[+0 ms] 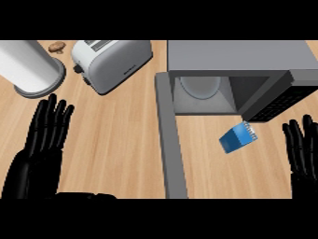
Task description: Pick up the milk, place it into the microwave and close the microwave
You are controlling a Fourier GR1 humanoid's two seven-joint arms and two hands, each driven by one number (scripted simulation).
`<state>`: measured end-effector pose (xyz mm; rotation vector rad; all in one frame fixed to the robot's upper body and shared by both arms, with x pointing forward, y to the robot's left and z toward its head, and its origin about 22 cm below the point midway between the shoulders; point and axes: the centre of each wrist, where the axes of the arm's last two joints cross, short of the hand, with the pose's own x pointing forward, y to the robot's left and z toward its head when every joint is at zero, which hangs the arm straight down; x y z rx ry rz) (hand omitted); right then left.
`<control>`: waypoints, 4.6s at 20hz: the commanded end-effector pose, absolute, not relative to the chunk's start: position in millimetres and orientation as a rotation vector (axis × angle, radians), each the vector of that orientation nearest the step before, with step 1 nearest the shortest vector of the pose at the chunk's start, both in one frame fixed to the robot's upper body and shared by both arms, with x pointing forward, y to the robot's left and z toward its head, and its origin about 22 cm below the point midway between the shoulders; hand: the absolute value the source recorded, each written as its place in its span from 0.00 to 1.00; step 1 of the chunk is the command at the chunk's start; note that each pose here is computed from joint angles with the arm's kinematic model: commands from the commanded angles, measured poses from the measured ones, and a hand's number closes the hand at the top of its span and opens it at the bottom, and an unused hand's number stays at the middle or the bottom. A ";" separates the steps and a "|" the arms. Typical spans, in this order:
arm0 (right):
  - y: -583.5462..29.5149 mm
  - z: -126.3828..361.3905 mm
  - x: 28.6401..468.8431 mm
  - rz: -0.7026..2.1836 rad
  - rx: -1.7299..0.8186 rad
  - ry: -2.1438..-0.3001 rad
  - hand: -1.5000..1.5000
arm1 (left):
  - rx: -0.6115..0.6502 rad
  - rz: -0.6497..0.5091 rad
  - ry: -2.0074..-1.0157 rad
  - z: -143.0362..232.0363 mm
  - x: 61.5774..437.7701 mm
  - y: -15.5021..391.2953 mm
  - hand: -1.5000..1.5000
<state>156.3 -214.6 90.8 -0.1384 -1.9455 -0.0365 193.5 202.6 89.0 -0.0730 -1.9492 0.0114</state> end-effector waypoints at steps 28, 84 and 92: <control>-240.2 -67.1 166.6 -0.067 -0.314 -1.818 0.00 | -0.135 0.031 -1.902 38.1 146.6 140.9 0.00; -197.4 -109.9 297.6 0.113 -0.135 -1.977 1.00 | -0.096 0.098 -1.887 17.9 107.6 267.3 0.00; -203.2 -48.4 332.4 0.151 -0.275 -1.973 1.00 | -0.109 0.092 -1.861 6.5 109.3 259.5 0.00</control>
